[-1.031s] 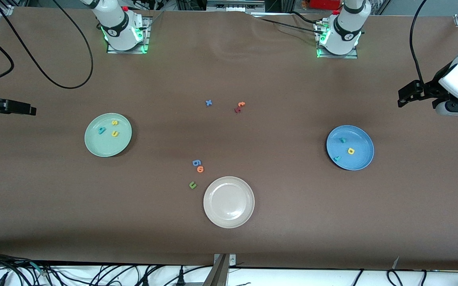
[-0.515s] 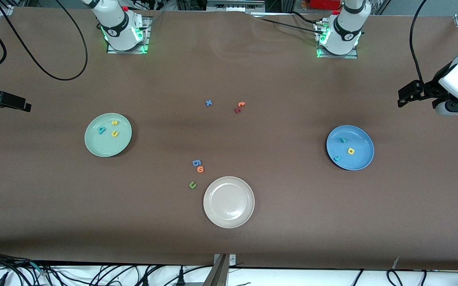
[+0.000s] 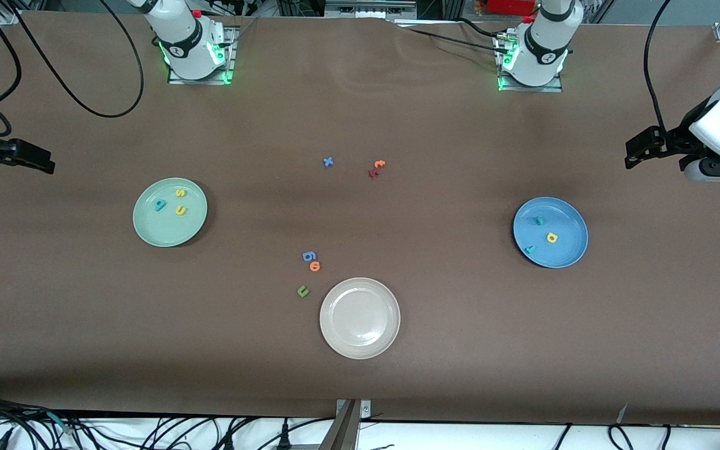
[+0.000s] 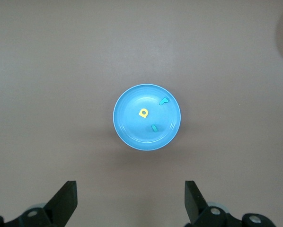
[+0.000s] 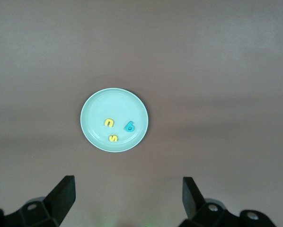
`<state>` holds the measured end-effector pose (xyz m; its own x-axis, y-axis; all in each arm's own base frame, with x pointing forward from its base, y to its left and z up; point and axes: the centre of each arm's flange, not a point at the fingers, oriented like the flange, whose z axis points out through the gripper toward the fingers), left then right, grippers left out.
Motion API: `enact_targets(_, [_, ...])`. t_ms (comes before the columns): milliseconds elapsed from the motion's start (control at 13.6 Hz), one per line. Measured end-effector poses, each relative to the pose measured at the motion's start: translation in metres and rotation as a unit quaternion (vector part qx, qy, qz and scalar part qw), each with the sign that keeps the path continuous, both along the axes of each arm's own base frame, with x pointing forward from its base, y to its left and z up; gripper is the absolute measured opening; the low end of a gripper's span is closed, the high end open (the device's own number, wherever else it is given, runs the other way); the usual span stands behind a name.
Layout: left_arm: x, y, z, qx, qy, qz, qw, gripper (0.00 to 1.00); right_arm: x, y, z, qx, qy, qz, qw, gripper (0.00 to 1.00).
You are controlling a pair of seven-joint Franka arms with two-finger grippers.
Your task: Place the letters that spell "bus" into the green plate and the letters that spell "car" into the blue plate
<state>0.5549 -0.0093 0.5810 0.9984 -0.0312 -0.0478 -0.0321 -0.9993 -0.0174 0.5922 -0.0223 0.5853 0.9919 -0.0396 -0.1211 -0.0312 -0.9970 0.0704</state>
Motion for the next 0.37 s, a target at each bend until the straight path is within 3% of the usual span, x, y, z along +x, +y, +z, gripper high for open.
enact_targets(368, [0.0,-0.0001,0.0,0.0,0.0,0.0,1.0,1.0,0.0002,0.0064,0.0001,0.006,-0.001,0.003,1.0,1.0])
